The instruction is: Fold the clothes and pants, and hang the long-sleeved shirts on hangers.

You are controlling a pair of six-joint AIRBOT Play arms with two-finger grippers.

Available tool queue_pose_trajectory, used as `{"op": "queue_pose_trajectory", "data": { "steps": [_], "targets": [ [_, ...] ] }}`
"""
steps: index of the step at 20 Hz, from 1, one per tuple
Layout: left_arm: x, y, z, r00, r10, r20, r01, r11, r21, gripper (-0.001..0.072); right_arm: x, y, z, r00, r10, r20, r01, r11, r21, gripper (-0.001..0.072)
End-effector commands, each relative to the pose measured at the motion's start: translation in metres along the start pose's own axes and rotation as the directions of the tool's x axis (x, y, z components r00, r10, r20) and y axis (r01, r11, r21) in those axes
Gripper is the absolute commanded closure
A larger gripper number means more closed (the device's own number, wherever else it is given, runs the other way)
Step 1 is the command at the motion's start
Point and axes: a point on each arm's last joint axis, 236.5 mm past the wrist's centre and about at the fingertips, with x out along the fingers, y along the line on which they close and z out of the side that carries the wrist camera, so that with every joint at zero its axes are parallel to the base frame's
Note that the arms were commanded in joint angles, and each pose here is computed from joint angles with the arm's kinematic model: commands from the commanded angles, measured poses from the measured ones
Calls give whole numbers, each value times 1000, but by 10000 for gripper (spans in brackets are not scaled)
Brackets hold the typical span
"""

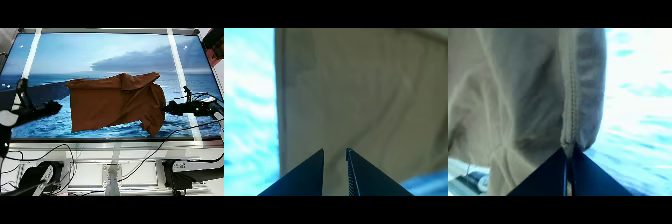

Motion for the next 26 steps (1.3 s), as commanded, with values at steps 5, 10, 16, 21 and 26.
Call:
{"op": "queue_pose_trajectory", "data": {
  "steps": [5, 10, 16, 21, 26],
  "targets": [
    [16, -4, -97, 988, -136, -68, 122, 976, -180, 657, -1, 10, -8, 999, 42, -33, -41, 999, 23, 698],
    [28, 16, -132, 989, -105, -101, 84, 978, -191, 464, -1, 10, -8, 999, 42, -33, -41, 999, 25, 698],
    [37, 30, -135, 995, -73, -70, 57, 975, -213, 411, -1, 10, -8, 999, 42, -33, -41, 999, 31, 698],
    [38, 34, -128, 998, -54, -41, 45, 979, -201, 288, -1, 10, -7, 999, 42, -32, -41, 999, 31, 698],
    [50, 50, -140, 993, -8, -114, -19, 972, -234, 287, -1, 10, -7, 999, 42, -29, -41, 999, 33, 698]
  ]
}}
